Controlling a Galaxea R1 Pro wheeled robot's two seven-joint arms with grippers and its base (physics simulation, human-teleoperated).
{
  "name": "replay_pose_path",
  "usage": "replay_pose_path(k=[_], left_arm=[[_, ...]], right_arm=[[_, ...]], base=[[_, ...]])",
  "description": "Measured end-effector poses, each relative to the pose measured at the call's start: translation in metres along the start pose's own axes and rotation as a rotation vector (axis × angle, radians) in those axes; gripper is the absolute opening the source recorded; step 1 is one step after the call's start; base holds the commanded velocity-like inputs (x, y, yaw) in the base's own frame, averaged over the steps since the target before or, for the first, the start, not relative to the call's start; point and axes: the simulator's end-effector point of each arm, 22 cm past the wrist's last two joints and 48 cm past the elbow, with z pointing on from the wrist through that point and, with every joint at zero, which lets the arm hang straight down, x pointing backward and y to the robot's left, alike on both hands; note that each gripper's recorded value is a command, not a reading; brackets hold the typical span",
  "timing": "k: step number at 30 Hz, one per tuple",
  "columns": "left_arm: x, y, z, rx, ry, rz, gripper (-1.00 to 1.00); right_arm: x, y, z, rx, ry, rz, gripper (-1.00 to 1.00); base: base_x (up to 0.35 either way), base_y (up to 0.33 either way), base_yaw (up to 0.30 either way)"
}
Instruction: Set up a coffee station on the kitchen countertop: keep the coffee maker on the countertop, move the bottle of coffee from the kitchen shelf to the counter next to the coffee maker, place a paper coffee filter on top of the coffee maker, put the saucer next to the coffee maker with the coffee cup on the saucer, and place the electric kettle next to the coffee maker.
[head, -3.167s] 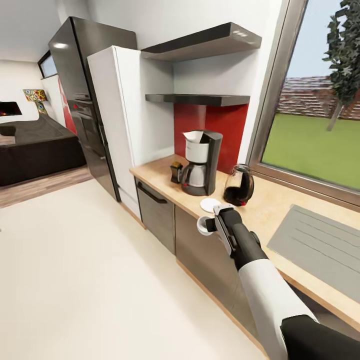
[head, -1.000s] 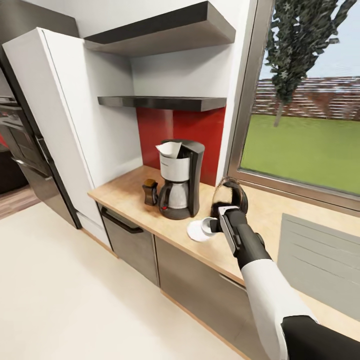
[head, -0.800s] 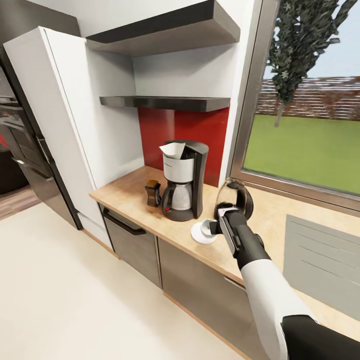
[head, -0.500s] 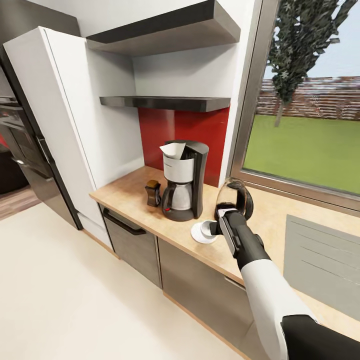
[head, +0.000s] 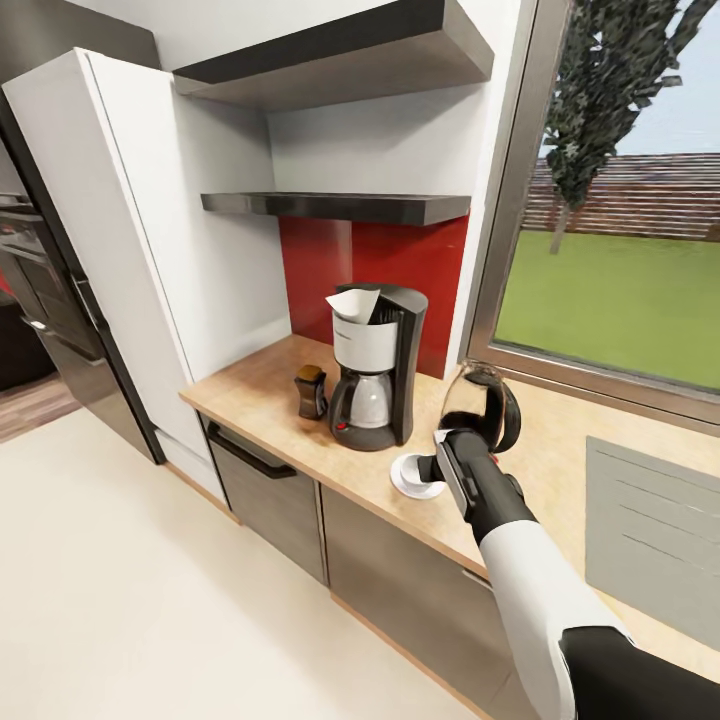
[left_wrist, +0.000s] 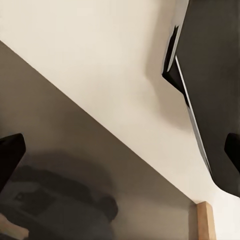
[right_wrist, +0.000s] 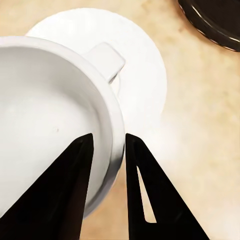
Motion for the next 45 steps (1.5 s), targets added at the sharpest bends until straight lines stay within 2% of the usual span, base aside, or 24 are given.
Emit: replay_pose_path(k=[45], left_arm=[[0.0004, -0.0022, -0.0004, 0.002, 0.001, 0.000, 1.00]], right_arm=[[-0.0004, -0.0013, -0.0002, 0.004, -0.001, 0.001, -1.00]], base=[[0.037, 0.000, -0.012]])
